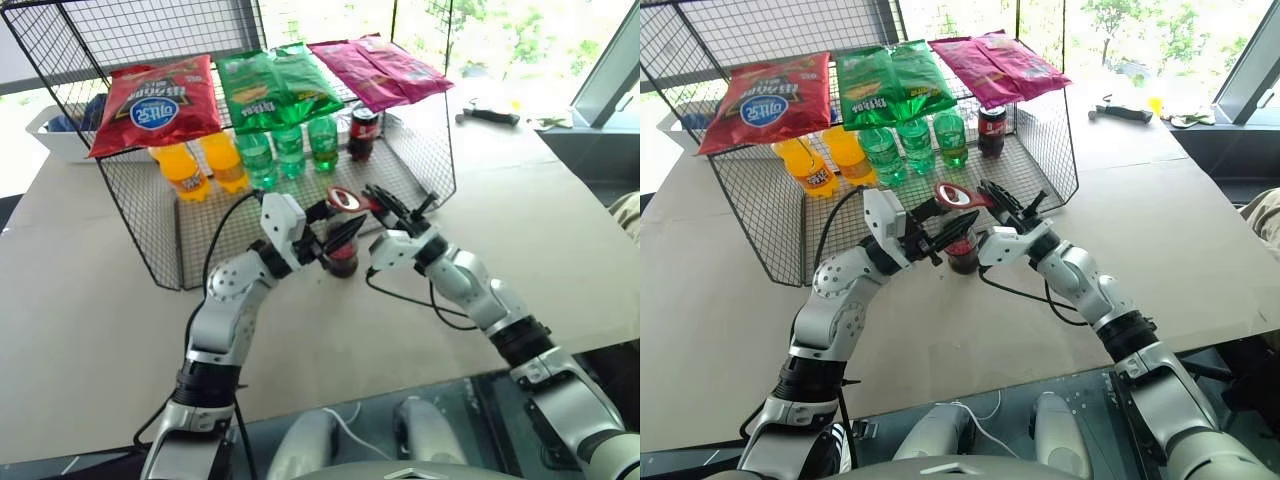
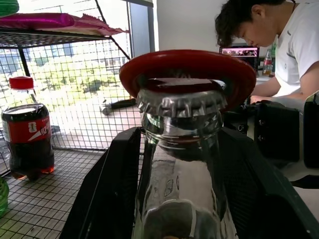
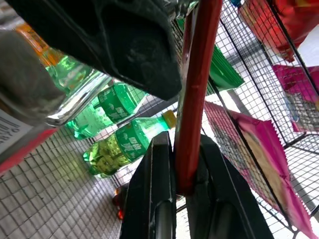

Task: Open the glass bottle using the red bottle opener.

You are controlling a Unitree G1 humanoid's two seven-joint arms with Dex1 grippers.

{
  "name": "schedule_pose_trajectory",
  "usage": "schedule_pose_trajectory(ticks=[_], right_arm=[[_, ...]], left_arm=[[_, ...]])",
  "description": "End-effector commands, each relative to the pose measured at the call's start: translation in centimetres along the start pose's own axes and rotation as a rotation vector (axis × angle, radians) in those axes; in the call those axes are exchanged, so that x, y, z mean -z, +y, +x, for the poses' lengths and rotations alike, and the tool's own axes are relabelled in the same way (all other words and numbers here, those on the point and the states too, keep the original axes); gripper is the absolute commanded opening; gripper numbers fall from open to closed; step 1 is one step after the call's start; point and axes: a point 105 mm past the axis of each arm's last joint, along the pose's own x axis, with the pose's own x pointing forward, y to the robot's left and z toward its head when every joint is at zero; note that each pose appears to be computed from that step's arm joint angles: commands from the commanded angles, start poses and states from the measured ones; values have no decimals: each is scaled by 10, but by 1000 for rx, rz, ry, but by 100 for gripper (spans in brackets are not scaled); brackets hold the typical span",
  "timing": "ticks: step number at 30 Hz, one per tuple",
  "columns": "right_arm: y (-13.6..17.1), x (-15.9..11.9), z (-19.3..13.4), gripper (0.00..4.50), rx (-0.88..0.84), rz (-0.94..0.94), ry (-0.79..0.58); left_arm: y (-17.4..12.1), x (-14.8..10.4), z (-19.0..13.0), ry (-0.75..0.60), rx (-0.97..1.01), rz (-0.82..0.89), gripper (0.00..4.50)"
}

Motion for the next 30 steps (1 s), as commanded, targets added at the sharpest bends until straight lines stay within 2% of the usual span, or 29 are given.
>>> schedule_pose_trajectory(ticks=[1, 4, 11, 30], right_arm=[[34, -19, 2, 0, -133, -30, -113], [32, -14, 1, 0, -169, -105, -118], [-2, 5, -3, 0, -168, -190, -83], [-82, 21, 10, 0, -124, -609, -124]], left_arm=[[-3, 7, 1, 30, 10, -14, 230], [-3, 7, 2, 30, 10, -15, 230], [-3, 11, 1, 38, 7, -25, 230], [-2, 15, 6, 36, 8, -39, 230]])
